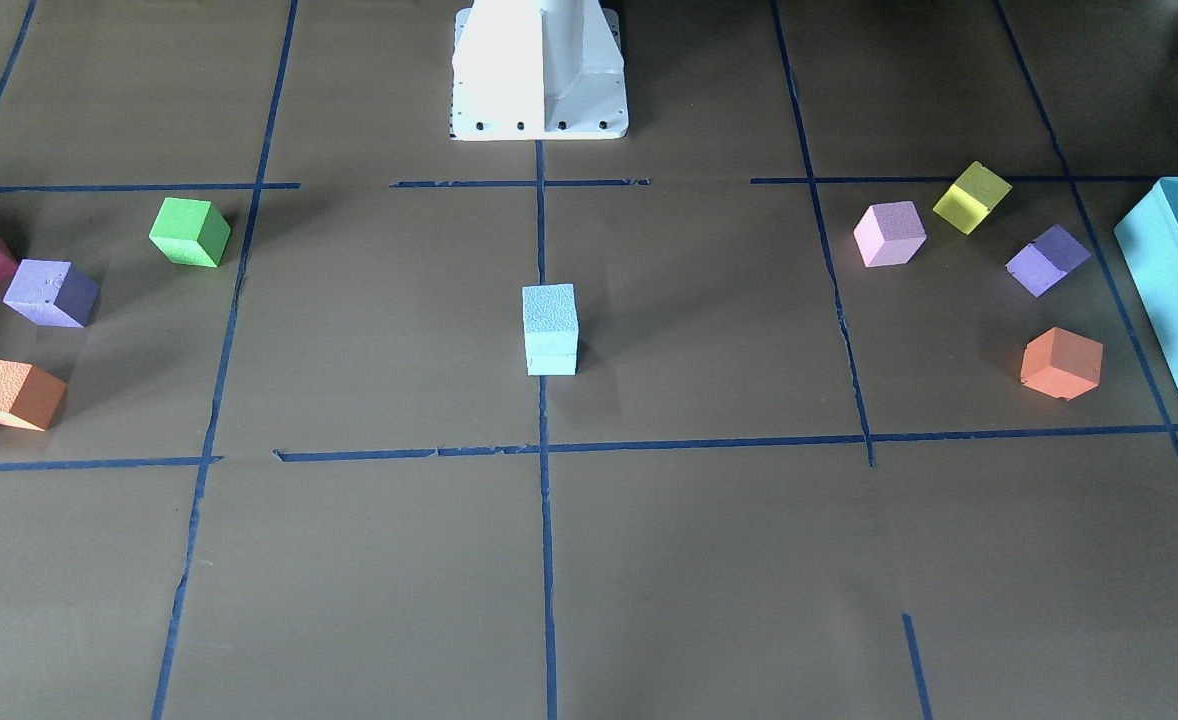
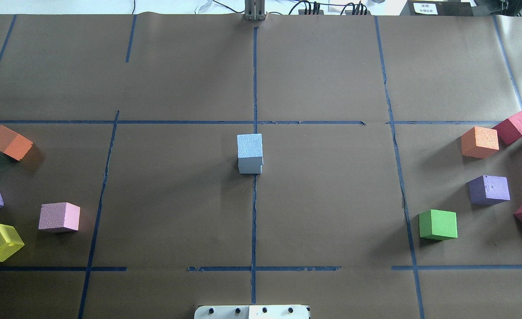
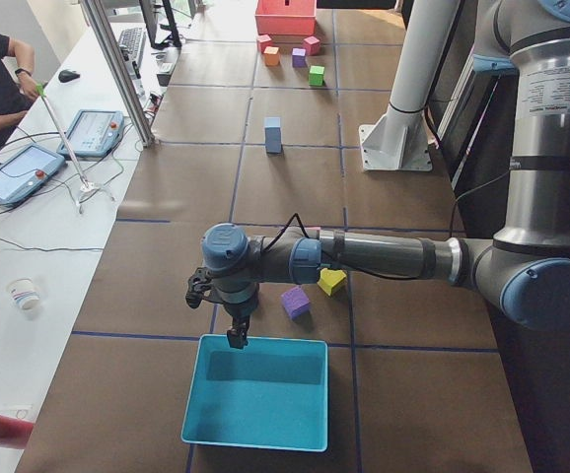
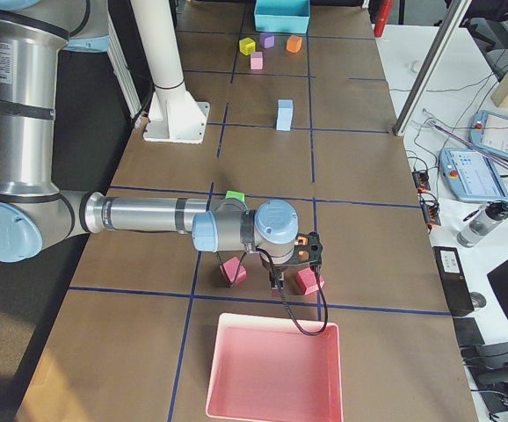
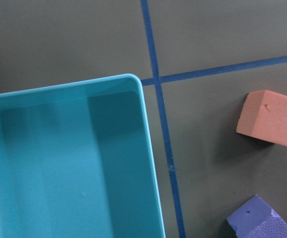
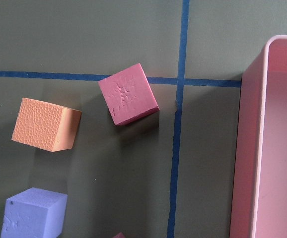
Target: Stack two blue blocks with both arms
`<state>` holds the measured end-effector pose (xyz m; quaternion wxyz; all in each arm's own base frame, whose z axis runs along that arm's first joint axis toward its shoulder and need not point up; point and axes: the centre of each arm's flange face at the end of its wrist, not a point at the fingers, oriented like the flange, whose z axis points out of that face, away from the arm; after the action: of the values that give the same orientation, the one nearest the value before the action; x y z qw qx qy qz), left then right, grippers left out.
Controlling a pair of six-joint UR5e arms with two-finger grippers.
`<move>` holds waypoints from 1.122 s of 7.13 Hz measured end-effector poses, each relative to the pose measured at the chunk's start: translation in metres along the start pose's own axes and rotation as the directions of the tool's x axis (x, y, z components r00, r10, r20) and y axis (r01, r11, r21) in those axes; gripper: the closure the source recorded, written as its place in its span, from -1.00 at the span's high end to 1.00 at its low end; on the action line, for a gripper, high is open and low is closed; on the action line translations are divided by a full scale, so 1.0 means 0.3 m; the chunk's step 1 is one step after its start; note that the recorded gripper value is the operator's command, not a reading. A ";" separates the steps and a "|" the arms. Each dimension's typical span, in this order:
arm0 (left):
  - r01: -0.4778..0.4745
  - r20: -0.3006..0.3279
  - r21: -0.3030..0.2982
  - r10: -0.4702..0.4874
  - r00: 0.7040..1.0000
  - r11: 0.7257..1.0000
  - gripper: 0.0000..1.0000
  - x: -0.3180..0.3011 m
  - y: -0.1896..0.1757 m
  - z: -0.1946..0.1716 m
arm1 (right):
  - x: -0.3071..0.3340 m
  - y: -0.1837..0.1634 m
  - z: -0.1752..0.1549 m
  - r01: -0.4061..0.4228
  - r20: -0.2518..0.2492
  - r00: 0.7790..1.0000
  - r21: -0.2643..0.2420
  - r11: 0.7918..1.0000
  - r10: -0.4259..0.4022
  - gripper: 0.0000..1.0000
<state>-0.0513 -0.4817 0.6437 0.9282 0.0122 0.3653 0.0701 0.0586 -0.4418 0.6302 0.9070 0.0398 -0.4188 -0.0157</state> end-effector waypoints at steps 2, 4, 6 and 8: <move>0.028 0.001 0.012 -0.028 1.000 1.000 1.00 -0.038 0.017 -0.014 | -0.003 -0.007 -0.003 0.003 0.000 1.000 0.002 1.000 -0.003 0.99; 0.069 0.000 0.019 -0.069 0.998 0.997 1.00 -0.057 0.026 -0.026 | -0.004 -0.009 -0.004 0.002 0.000 1.000 0.003 1.000 -0.002 0.99; 0.087 -0.001 0.017 -0.087 0.996 0.996 1.00 -0.065 0.030 -0.022 | -0.005 -0.010 -0.004 0.002 0.000 1.000 0.003 1.000 -0.002 0.99; 0.097 -0.002 0.009 -0.097 0.995 0.995 1.00 -0.075 0.044 -0.009 | -0.004 -0.010 -0.004 0.002 0.000 1.000 0.003 1.000 -0.002 0.99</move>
<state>-0.0711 -0.4718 0.6579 0.9301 -0.0014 0.3667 0.0231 0.0586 -0.4446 0.6282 0.9070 0.0417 -0.4188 -0.0159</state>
